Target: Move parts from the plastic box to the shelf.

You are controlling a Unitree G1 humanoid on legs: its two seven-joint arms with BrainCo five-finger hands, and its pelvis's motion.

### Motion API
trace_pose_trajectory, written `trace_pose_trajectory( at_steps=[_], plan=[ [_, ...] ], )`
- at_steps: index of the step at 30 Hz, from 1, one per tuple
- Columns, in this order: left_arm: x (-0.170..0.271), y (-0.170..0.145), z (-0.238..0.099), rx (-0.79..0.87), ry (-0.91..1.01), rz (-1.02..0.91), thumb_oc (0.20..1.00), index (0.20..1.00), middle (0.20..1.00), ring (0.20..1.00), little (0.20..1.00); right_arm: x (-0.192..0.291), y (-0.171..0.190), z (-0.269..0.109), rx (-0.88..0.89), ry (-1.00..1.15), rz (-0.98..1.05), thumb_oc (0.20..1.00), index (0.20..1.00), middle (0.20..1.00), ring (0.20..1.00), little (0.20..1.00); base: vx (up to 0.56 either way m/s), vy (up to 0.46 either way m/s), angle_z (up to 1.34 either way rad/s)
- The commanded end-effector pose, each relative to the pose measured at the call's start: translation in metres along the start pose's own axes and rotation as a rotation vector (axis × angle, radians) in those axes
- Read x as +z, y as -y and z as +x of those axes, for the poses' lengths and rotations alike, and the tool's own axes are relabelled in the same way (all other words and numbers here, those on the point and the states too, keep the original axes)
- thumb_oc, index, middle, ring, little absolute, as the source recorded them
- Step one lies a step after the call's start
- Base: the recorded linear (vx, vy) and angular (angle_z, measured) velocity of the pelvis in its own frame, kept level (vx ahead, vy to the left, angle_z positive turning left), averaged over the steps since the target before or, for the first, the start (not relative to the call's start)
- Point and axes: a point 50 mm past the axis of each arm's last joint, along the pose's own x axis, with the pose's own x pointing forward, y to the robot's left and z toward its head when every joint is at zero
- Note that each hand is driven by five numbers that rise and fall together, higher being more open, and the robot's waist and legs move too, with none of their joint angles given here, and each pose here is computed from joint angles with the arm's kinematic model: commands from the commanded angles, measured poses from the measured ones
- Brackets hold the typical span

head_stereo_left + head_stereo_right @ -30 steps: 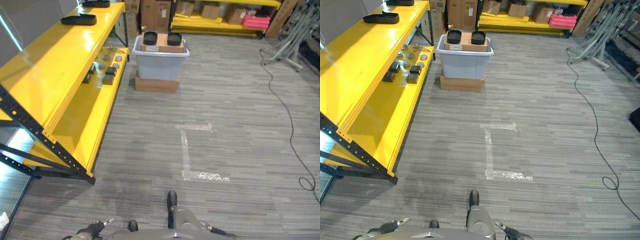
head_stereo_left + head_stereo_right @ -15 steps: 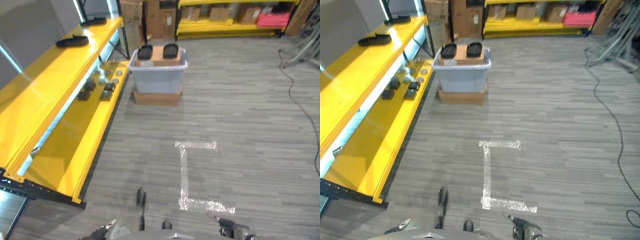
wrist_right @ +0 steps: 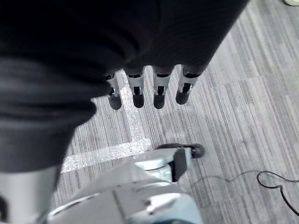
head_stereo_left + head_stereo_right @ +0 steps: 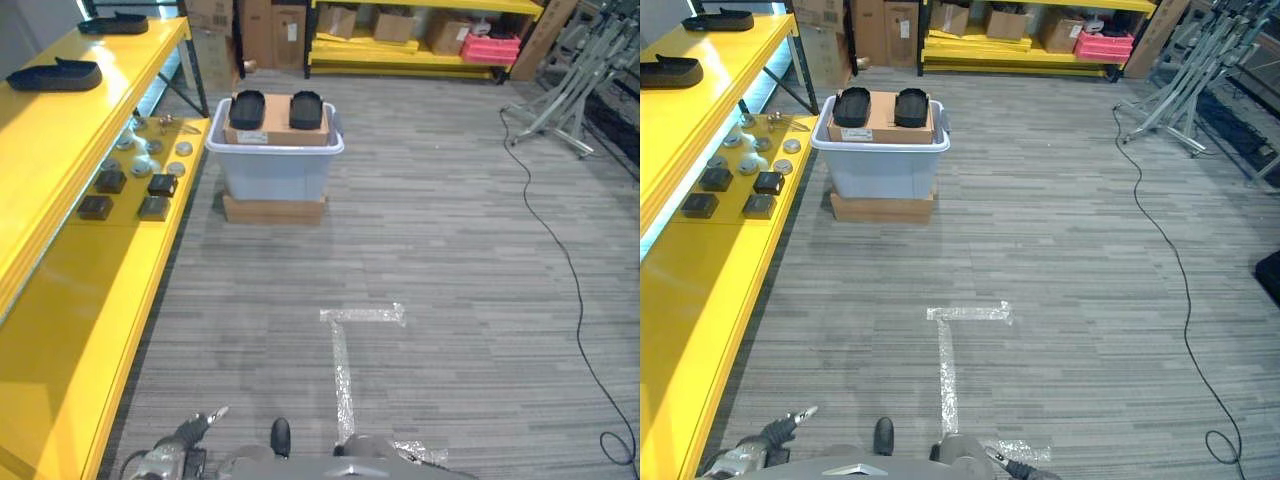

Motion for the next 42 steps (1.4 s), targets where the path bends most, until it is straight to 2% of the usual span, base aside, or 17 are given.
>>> trace_pose_trajectory(
  at_steps=[1,9,15,23,28,33,38,42],
  plan=[
    [0.000,-0.004,-0.001,-0.008,0.000,-0.001,1.000,1.000,1.000,1.000,1.000,0.005,0.009,-0.001,-0.031,0.007,-0.004,1.000,1.000,1.000,1.000,1.000,0.34,-0.118,0.31],
    [0.008,0.003,0.001,0.001,0.021,0.037,1.000,1.000,1.000,1.000,1.000,0.005,0.013,-0.002,-0.029,0.024,-0.083,1.000,1.000,1.000,1.000,1.000,0.34,-0.155,0.36],
    [0.010,0.004,0.001,-0.022,0.022,0.020,1.000,1.000,1.000,1.000,1.000,0.034,0.022,-0.006,-0.060,0.142,-0.103,1.000,1.000,1.000,1.000,1.000,0.28,-0.157,0.22],
    [-0.014,-0.001,-0.004,-0.031,-0.004,0.057,1.000,1.000,1.000,1.000,1.000,0.067,0.034,-0.014,-0.079,0.246,0.014,1.000,1.000,1.000,1.000,1.000,0.36,0.087,-0.15],
    [-0.022,-0.004,-0.006,-0.037,-0.034,0.062,1.000,1.000,1.000,1.000,1.000,0.050,0.041,-0.012,-0.113,0.160,-0.008,1.000,1.000,1.000,1.000,1.000,0.27,0.210,-0.12],
    [-0.009,-0.005,-0.002,0.003,-0.027,0.090,1.000,1.000,1.000,1.000,1.000,0.005,0.031,-0.005,-0.068,0.000,0.011,1.000,1.000,1.000,1.000,1.000,0.34,0.325,0.21],
    [0.001,-0.009,-0.001,0.032,0.004,0.056,1.000,1.000,1.000,1.000,1.000,0.005,0.009,-0.001,-0.007,0.045,-0.046,1.000,1.000,1.000,1.000,1.000,0.25,0.065,0.16],
    [0.014,-0.013,-0.001,0.015,0.039,0.056,1.000,1.000,1.000,1.000,1.000,0.012,0.009,-0.002,-0.006,0.090,-0.095,1.000,1.000,1.000,1.000,1.000,0.40,-0.121,0.19]
  ],
)
